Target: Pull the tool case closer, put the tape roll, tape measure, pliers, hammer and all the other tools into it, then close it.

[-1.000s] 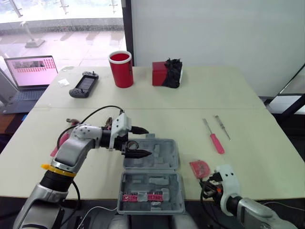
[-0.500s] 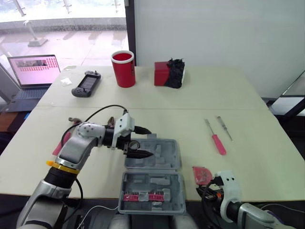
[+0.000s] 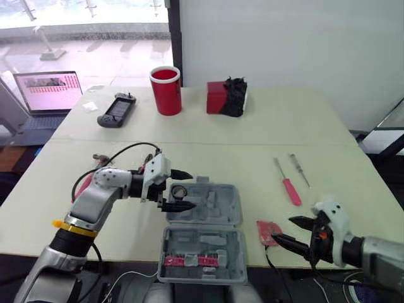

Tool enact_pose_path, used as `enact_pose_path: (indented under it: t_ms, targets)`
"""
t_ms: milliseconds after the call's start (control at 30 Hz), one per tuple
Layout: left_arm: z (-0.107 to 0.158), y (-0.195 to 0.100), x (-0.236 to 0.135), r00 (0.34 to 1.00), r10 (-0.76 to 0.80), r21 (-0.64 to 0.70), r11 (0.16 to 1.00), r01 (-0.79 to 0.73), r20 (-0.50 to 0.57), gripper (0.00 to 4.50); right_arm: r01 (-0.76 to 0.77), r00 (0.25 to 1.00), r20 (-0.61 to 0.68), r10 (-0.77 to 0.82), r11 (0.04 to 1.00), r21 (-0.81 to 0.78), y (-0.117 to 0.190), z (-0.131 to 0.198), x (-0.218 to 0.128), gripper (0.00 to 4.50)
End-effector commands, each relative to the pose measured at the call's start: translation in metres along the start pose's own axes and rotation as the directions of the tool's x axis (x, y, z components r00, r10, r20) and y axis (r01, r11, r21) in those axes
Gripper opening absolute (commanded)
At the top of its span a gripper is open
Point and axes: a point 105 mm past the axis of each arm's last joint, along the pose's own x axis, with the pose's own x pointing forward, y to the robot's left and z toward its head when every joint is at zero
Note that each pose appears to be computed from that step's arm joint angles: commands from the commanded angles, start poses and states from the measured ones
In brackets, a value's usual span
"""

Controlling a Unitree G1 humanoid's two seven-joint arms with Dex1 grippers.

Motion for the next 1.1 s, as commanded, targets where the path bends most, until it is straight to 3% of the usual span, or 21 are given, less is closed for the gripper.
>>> enact_pose_path:
  t_ms: [33, 167, 267, 567, 967, 1067, 1100]
  targets:
    - [-0.002, 0.004, -0.016, 0.995, 0.095, 0.026, 0.995, -0.095, 0.002, 4.50, -0.131, 0.988, -0.137, 0.073, 0.866, -0.483, -0.016, 0.020, 0.013, 4.46]
    - [-0.006, 0.004, -0.022, 0.993, 0.119, 0.015, 0.993, -0.119, -0.008, 4.50, -0.224, 0.967, -0.232, 0.102, 0.768, -0.599, -0.030, 0.010, 0.023, 4.46]
    - [-0.008, 0.001, -0.025, 0.992, 0.126, 0.007, 0.992, -0.126, -0.016, 4.50, -0.288, 0.956, -0.233, 0.177, 0.706, -0.647, -0.034, 0.007, 0.031, 4.46]
    - [-0.015, -0.005, -0.032, 0.985, 0.169, -0.006, 0.986, -0.169, -0.040, 4.50, -0.407, 0.913, -0.317, 0.257, 0.626, -0.665, -0.041, -0.016, 0.048, 4.46]
    - [-0.016, -0.005, -0.035, 0.983, 0.175, 0.000, 0.984, -0.176, -0.051, 4.50, -0.428, 0.903, -0.313, 0.293, 0.646, -0.631, -0.040, -0.020, 0.064, 4.46]
    - [-0.015, -0.005, -0.033, 0.984, 0.171, 0.004, 0.985, -0.171, -0.044, 4.50, -0.434, 0.900, -0.320, 0.295, 0.653, -0.620, -0.041, -0.022, 0.065, 3.64]
    - [-0.015, -0.005, -0.033, 0.985, 0.169, 0.004, 0.986, -0.169, -0.043, 4.50, -0.436, 0.899, -0.320, 0.298, 0.653, -0.619, -0.040, -0.022, 0.065, 3.14]
